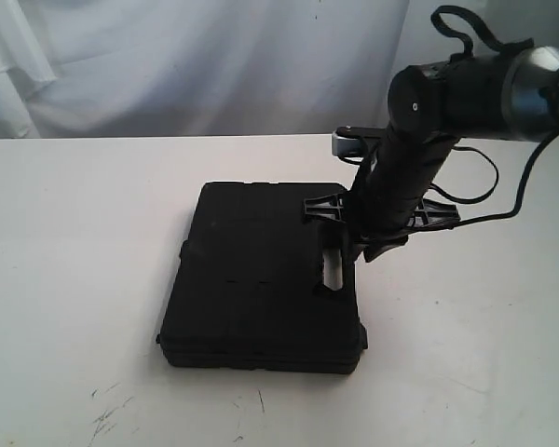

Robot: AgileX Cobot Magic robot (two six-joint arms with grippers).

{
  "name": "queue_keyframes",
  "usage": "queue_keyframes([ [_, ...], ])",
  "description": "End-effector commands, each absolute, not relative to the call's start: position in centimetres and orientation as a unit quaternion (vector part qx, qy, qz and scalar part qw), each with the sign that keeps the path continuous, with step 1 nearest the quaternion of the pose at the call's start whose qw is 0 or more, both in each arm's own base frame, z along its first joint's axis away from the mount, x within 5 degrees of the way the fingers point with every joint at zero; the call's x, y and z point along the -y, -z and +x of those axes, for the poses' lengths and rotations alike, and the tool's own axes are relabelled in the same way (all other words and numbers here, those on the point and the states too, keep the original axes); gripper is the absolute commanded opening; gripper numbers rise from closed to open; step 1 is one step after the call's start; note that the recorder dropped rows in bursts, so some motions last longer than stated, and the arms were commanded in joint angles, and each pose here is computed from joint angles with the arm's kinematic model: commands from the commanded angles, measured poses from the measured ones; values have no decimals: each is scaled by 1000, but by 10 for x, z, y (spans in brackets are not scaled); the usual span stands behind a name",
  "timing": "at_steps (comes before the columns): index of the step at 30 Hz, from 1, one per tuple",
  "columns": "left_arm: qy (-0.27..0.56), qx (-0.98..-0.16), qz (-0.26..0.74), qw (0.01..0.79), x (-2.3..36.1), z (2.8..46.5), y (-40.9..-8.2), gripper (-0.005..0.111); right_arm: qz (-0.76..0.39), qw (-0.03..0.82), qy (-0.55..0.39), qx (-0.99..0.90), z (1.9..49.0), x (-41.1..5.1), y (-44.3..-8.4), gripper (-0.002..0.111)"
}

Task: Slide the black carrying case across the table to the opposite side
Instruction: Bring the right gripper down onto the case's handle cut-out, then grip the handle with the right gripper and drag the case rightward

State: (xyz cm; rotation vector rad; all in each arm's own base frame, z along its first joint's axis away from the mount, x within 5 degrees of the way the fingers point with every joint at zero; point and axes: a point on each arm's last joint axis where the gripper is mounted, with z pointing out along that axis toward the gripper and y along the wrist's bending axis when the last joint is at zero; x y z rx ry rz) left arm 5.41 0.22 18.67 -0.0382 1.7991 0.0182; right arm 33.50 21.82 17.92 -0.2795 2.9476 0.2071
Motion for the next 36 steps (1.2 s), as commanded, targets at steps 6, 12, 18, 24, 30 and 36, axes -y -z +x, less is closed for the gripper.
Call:
queue_keyframes([
  [6,-4,-782,-17,623,-2,54,-185,0,-76,84,-85,-990,336,-223,-176,47],
  [12,-4,-782,-17,623,-2,54,-185,0,-75,65,-77,-992,336,-227,-160,47],
  [18,-4,-782,-17,623,-2,54,-185,0,-77,57,-72,-993,336,-229,-150,41],
  [24,-4,-782,-17,623,-2,54,-185,0,-75,54,-70,-993,338,-229,-142,39],
  [30,-4,-782,-17,623,-2,54,-185,0,-75,54,-69,-993,339,-230,-136,35],
  [36,-4,-782,-17,623,-2,54,-185,0,-78,55,-66,-993,339,-230,-136,12],
])
